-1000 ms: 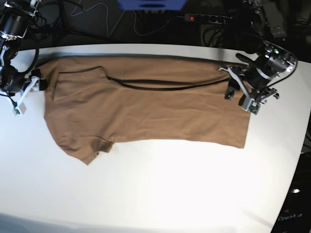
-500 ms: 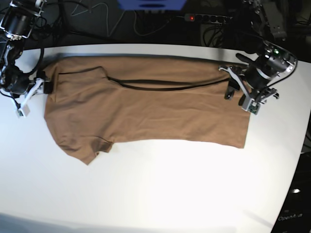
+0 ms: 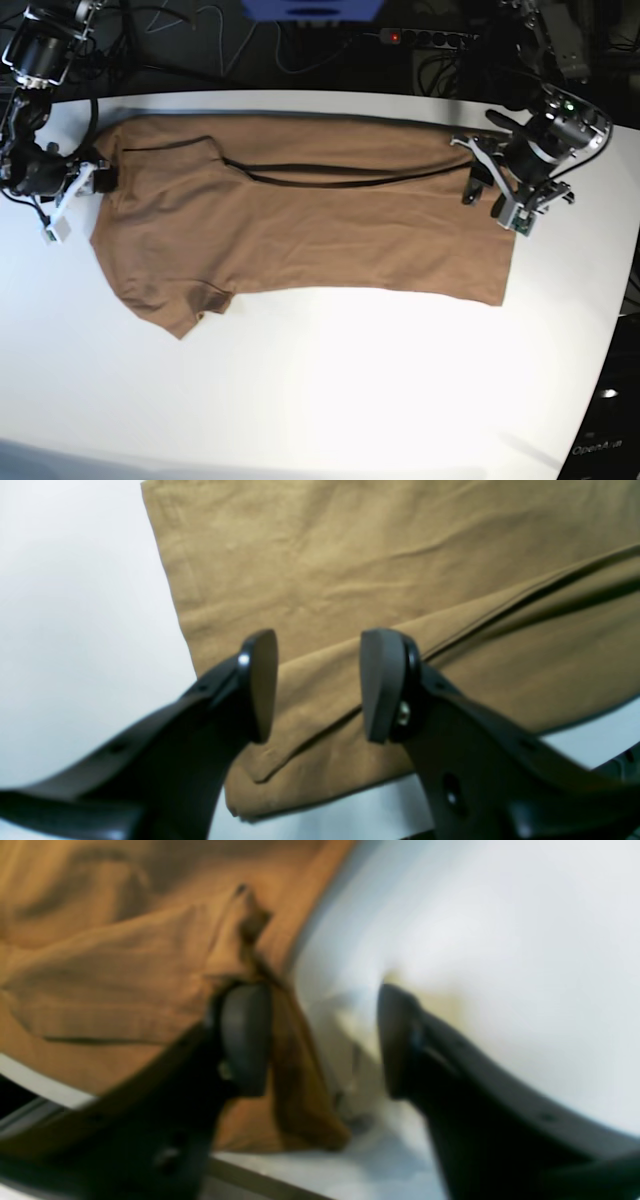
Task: Fold the T-shirt properly
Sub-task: 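Reposition the right gripper beside the shirt's sleeve end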
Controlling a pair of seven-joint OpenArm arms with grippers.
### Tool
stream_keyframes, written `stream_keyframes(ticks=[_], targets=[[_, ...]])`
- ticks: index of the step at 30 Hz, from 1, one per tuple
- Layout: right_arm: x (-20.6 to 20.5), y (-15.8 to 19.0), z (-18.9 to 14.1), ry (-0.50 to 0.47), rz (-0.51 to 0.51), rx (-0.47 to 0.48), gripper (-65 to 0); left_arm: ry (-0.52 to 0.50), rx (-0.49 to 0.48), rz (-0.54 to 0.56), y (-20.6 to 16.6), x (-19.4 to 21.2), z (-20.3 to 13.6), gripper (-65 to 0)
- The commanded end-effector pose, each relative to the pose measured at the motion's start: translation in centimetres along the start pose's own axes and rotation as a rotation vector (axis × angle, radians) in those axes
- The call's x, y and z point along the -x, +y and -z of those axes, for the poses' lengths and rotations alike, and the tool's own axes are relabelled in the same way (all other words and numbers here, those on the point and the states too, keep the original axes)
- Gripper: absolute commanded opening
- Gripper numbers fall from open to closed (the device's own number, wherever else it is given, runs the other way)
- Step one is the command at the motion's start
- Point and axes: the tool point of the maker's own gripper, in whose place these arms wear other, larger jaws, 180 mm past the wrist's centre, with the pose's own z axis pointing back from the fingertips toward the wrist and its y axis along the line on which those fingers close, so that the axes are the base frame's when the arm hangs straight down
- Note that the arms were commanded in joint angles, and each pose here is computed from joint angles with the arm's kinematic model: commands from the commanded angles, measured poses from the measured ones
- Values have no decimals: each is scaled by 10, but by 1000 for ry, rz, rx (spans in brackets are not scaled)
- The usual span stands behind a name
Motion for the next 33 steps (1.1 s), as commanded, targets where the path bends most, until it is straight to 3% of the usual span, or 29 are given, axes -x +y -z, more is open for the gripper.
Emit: stream_keyframes(ticks=[1,8,21,33], targets=[[15,-1,1,71,-3,7,-427,-43,-9,8,3,-12,-4,-381],[22,-11,-7,87,36,24,-650,-45,-3,5,2,-12,-4,-381],[16,-14,-10,72,44,32,-644,-46,-4,4,2,-12,-4,-381],[-16,-23,-21,30,-6,63,-643,-46,-4,4,2,-12,-4,-381]])
